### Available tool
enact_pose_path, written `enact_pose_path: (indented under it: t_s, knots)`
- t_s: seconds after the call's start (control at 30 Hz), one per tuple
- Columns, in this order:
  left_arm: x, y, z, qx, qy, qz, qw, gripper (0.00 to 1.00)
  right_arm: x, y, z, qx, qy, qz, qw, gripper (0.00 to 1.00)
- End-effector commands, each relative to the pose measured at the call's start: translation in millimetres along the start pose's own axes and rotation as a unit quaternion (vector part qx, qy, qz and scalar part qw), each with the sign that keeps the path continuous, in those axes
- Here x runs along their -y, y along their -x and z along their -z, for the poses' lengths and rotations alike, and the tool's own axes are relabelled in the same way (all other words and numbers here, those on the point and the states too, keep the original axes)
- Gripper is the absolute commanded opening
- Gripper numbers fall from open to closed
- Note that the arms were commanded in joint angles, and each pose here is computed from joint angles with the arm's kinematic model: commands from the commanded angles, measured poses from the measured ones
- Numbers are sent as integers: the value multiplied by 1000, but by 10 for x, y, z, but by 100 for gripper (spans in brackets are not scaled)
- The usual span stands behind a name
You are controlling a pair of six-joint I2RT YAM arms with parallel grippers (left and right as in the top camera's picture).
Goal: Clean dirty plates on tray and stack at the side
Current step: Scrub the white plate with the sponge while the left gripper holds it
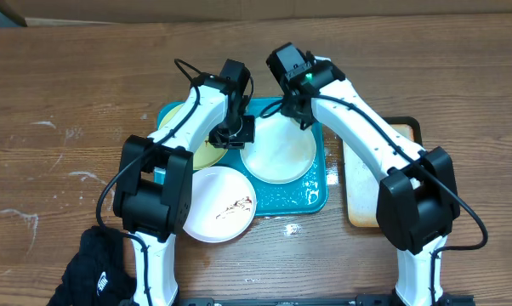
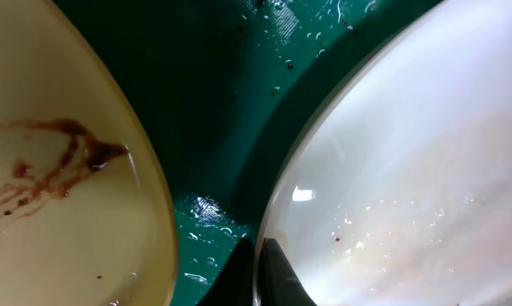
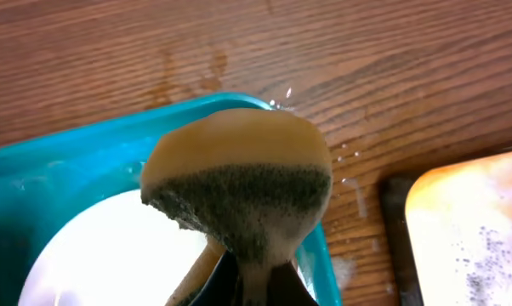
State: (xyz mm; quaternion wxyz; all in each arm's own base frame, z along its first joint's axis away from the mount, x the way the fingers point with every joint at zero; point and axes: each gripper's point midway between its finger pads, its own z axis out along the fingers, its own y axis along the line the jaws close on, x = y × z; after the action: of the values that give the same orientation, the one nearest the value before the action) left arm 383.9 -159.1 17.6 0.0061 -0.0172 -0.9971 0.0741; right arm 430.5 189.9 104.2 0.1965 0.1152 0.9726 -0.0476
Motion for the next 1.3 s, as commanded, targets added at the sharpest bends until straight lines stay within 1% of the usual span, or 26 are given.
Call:
enact_pose_path:
  t_s: [0.0, 0.13, 0.23, 0.47, 0.6, 0.7, 0.8, 0.87, 0.97, 1.1, 1.2, 1.27]
  knots:
    - [-40, 64, 33, 10, 9, 5, 1000, 4, -145, -117, 90, -23, 33, 4, 999, 4]
    - [-22, 100, 34, 17, 4, 4, 1000, 4, -404, -425, 61, -80, 98, 45, 991, 4]
    - [22, 111, 35, 18, -8, 3, 1000, 4, -545, -621, 11, -101, 124, 58, 985, 4]
    - [82, 99, 36, 14, -25, 5, 1000, 4, -686, -926, -209, -124, 155, 50, 979, 4]
    - [77, 85, 36, 11, -24, 5, 1000, 4, -567, -1052, -376, -129, 134, 45, 981, 4]
    - [76, 82, 36, 10, -24, 5, 1000, 4, -277, -1022, -505, -115, 74, 43, 990, 4]
    - [76, 82, 36, 10, -24, 5, 1000, 4, 115, -887, -572, -93, -6, 44, 995, 4]
    - [77, 83, 36, 11, -24, 5, 1000, 4, 397, -773, -588, -79, -60, 40, 994, 4]
    - [76, 84, 36, 11, -24, 5, 1000, 4, 696, -634, -563, -71, -110, 34, 991, 4]
    - [68, 84, 36, 11, -22, 6, 1000, 4, 777, -512, -491, -70, -118, 32, 990, 4]
    - [51, 84, 37, 11, -20, 9, 1000, 4, 701, -400, -382, -58, -107, 30, 992, 4]
    - [35, 89, 39, 11, -20, 13, 1000, 4, 571, -317, -272, -48, -84, 37, 995, 4]
